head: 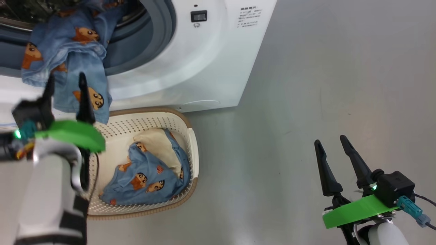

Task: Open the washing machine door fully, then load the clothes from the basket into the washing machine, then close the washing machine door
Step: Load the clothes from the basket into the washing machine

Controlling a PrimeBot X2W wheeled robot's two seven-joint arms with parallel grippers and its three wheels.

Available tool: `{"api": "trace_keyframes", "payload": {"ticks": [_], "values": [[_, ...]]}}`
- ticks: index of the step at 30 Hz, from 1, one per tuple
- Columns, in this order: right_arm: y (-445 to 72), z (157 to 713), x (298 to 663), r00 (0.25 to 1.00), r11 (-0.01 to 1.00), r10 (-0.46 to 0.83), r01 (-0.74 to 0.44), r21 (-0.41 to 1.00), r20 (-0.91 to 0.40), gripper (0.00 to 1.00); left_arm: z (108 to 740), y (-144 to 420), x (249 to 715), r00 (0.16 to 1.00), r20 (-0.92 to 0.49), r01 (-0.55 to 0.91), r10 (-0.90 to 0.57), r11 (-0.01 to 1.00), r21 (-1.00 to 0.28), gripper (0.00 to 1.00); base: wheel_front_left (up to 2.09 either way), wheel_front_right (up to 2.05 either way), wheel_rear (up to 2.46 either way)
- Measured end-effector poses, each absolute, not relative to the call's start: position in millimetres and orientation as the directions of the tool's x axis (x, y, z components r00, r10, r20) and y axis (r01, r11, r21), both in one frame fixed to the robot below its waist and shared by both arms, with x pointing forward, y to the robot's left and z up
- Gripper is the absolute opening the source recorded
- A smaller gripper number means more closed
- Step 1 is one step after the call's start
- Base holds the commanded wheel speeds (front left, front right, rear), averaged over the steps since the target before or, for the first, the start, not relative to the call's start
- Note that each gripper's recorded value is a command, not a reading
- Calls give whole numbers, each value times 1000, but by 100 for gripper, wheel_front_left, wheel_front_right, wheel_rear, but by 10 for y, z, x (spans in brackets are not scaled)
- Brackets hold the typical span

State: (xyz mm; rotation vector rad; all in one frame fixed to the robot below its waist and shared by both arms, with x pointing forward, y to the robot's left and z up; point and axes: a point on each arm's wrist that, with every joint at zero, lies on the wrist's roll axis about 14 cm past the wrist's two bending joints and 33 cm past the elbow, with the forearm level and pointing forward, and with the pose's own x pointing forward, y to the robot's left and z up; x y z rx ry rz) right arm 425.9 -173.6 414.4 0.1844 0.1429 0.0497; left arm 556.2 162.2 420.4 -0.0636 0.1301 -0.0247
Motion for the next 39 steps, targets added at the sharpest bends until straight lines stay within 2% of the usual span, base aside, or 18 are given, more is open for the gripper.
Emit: {"api": "trace_keyframes", "payload": {"ticks": [8, 15, 28, 39], "values": [[-1754, 4274, 4224, 992, 983, 61, -41, 179, -107, 100, 4314, 1581, 4951, 996, -71, 38, -46, 993, -114, 100, 0, 0, 0], [-1760, 4350, 4204, 994, 983, 62, -45, 176, -89, 100, 4181, 1637, 4481, 992, -129, -19, -3, 985, -171, 100, 0, 0, 0], [-1765, 4359, 4133, 993, 984, 67, -51, 168, -93, 100, 4110, 1808, 4001, 980, -187, -92, 64, 985, -146, 100, 0, 0, 0], [-1759, 4338, 4105, 992, 985, 71, -54, 162, -102, 100, 4163, 1820, 3949, 982, -176, -93, 67, 985, -146, 100, 0, 0, 0]]}}
